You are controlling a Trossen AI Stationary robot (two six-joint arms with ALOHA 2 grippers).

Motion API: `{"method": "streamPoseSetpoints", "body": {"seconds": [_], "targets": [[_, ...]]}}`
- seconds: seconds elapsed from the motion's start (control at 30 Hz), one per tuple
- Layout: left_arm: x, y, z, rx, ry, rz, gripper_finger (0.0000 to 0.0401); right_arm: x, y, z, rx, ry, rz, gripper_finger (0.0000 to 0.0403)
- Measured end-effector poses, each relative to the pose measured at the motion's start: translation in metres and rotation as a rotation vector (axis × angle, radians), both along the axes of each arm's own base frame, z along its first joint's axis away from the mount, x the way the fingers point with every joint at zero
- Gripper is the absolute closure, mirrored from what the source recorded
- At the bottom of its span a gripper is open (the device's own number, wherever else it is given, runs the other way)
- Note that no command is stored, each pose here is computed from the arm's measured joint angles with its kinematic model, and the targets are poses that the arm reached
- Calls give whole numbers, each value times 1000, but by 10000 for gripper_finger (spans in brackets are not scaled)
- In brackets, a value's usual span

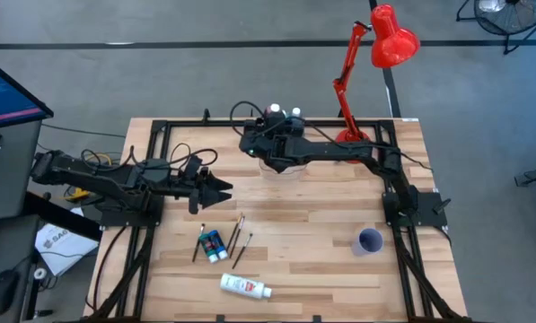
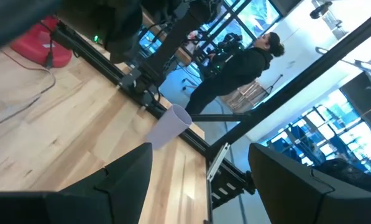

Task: Pick & Place Paint Supplies
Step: Put the red paint bottle into the transparent bin

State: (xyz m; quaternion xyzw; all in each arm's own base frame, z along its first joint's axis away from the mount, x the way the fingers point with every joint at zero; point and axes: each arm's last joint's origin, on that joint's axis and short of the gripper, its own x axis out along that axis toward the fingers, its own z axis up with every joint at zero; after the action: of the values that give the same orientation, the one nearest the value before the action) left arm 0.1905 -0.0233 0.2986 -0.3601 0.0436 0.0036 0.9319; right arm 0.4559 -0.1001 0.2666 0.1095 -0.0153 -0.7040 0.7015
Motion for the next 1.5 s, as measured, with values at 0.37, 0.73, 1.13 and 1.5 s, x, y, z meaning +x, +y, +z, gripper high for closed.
{"method": "streamPoseSetpoints", "body": {"seconds": [0.37, 0.73, 1.13, 1.5], "targets": [[0, 0, 0, 13, 1, -1, 142, -1, -7, 0, 0, 40, -7, 211], [0, 0, 0, 6, 0, 0, 142, 19, -6, -44, 19, 91, 26, 211], [0, 0, 0, 3, 1, -8, 142, 21, -21, -54, 29, 67, 13, 214], [0, 0, 0, 6, 1, -9, 142, 15, -41, -57, 71, 80, 15, 214]]}}
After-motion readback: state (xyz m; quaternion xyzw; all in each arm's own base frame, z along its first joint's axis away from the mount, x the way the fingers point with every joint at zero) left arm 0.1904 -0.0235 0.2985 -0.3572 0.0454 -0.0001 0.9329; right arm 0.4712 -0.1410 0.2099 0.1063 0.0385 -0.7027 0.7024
